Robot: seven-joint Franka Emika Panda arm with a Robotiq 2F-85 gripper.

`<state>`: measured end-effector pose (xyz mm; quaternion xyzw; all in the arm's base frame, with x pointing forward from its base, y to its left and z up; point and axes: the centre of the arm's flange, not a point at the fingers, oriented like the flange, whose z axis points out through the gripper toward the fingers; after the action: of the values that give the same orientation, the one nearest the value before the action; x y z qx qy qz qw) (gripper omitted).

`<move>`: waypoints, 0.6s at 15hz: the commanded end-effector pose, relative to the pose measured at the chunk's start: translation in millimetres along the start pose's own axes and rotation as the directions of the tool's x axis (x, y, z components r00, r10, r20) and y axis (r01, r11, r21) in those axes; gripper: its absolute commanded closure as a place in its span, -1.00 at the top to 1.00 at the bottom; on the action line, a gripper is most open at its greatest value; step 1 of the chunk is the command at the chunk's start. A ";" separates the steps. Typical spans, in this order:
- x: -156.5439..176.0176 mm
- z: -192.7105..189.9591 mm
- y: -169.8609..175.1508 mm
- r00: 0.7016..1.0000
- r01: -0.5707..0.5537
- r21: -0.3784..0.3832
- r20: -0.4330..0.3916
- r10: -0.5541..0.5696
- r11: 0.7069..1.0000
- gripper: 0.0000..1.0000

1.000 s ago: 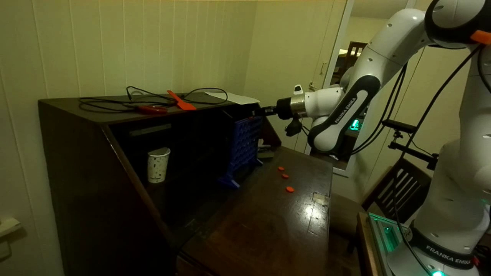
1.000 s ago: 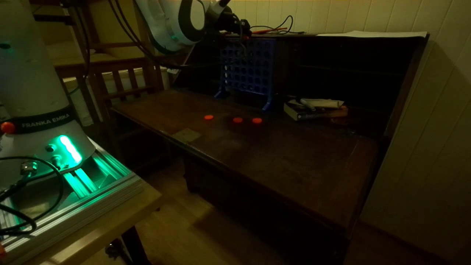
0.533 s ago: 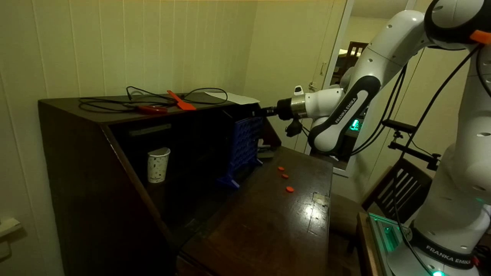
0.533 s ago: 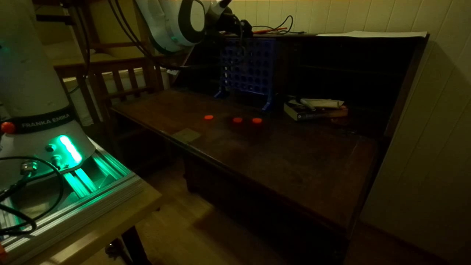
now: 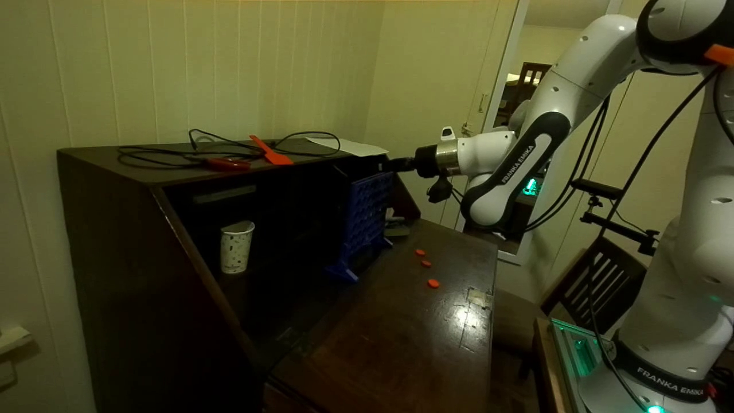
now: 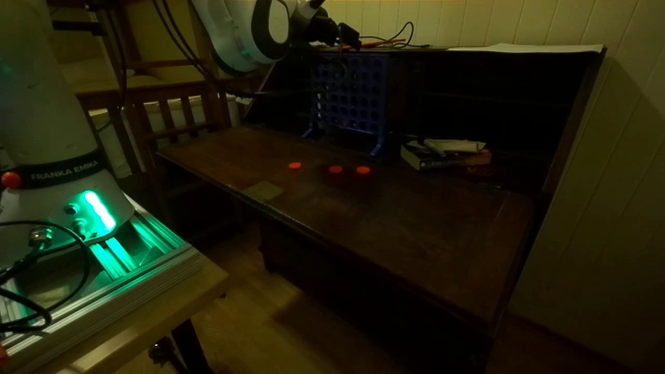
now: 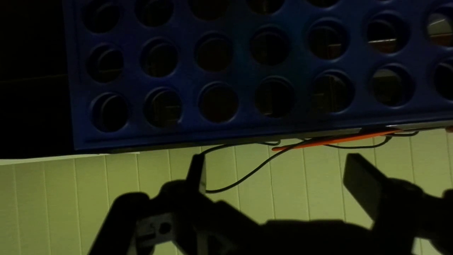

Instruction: Pick up the orange object and put it in the blue object

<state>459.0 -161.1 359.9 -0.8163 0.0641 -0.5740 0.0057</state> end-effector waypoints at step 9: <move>39.8 -48.3 3.8 0.998 -0.041 0.036 -0.052 0.043 0.998 1.00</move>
<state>447.2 -163.6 393.6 -0.7906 0.0674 -0.6084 0.0137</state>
